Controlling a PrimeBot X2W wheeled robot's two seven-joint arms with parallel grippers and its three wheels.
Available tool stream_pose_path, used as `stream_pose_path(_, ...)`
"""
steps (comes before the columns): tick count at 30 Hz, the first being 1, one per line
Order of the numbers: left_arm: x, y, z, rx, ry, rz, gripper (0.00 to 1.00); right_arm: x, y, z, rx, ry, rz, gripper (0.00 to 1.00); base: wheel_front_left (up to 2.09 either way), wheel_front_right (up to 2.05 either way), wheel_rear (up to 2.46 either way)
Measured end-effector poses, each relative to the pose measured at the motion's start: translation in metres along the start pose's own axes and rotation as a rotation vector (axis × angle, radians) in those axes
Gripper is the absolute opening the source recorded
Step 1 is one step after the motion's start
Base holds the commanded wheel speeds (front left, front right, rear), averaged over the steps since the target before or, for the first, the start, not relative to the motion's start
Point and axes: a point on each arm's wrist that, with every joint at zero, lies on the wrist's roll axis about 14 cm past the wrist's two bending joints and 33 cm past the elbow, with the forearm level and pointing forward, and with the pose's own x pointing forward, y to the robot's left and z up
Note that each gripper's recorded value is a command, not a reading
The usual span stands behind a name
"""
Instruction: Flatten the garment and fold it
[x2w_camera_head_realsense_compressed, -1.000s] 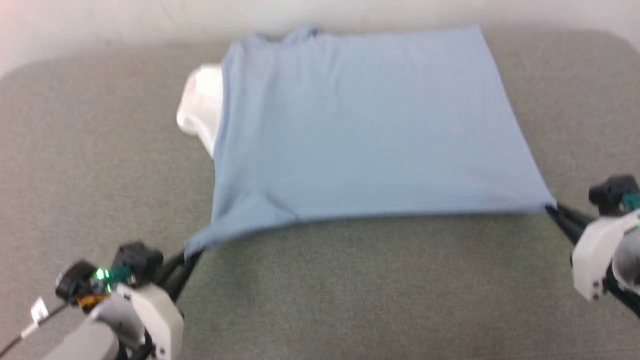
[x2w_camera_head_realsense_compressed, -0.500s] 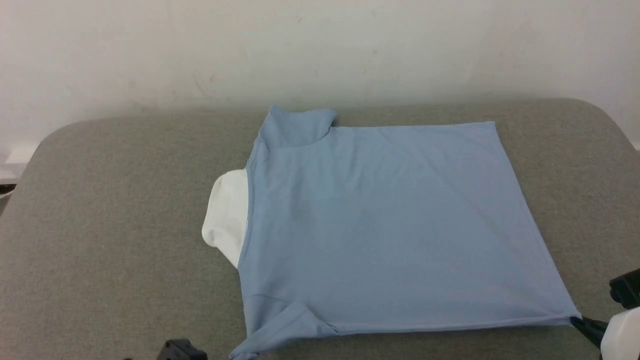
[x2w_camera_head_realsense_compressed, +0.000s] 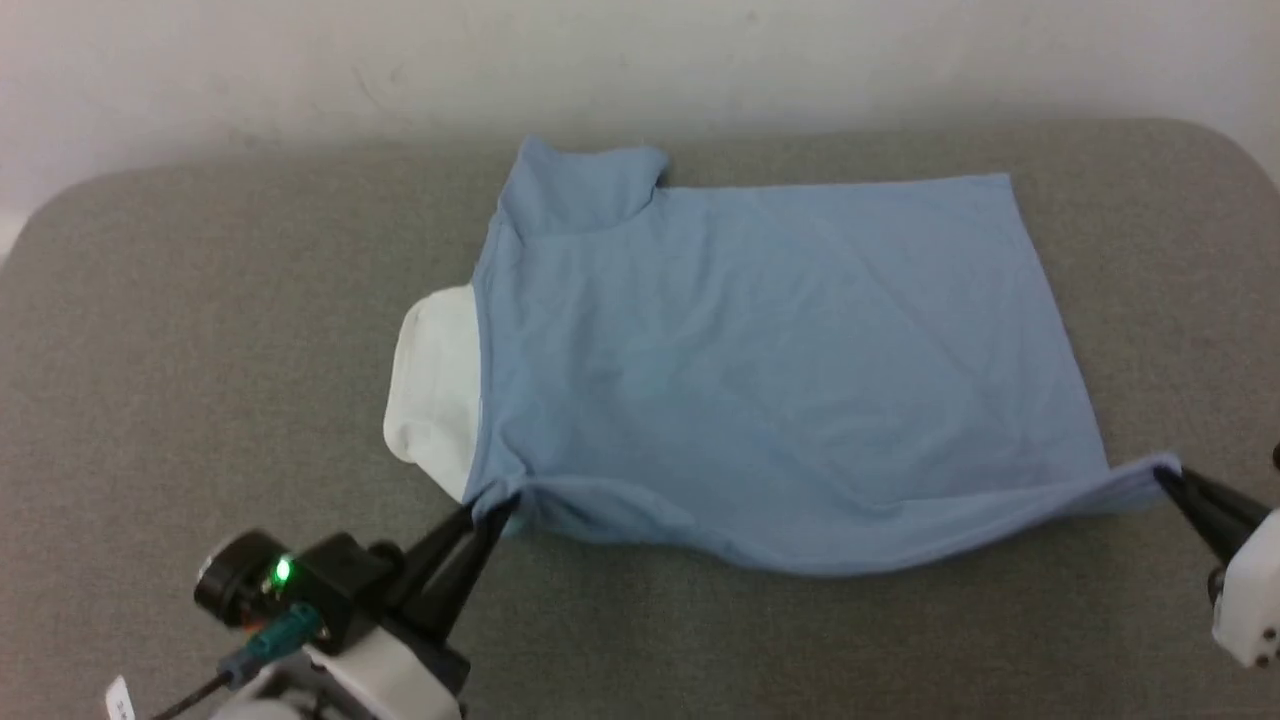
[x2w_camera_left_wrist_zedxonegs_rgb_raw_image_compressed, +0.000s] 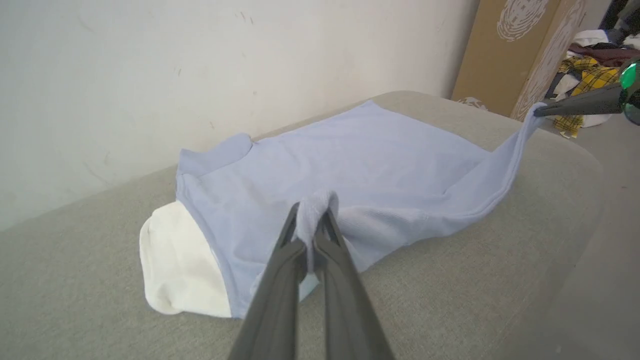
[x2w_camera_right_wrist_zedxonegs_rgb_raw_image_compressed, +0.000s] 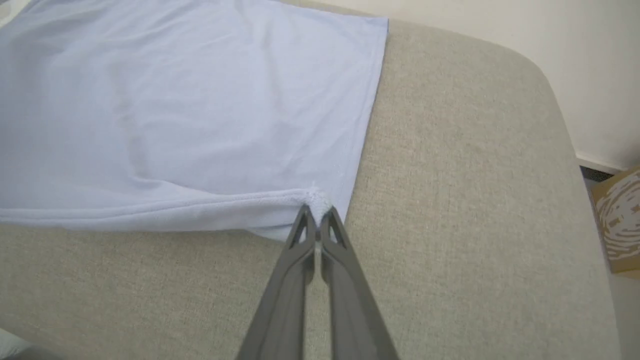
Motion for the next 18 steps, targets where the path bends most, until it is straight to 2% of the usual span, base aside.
stream_pose_path(5,0.033,0.025,0.018,0.033,-0.079,0.031,0.0,0.025,-0.005,0.026,0.0,-0.059,-0.013,0.0,0.0,0.0,0.0)
stream_pose_path(10,0.066,0.058,0.025,0.044,-0.12,0.09,0.0,0.055,-0.014,0.033,-0.004,-0.044,-0.033,0.0,0.0,0.0,0.0)
stream_pose_path(18,0.108,0.086,-0.023,0.016,0.004,0.109,0.0,0.104,-0.023,0.017,-0.025,0.049,-0.052,0.0,0.0,0.0,0.0)
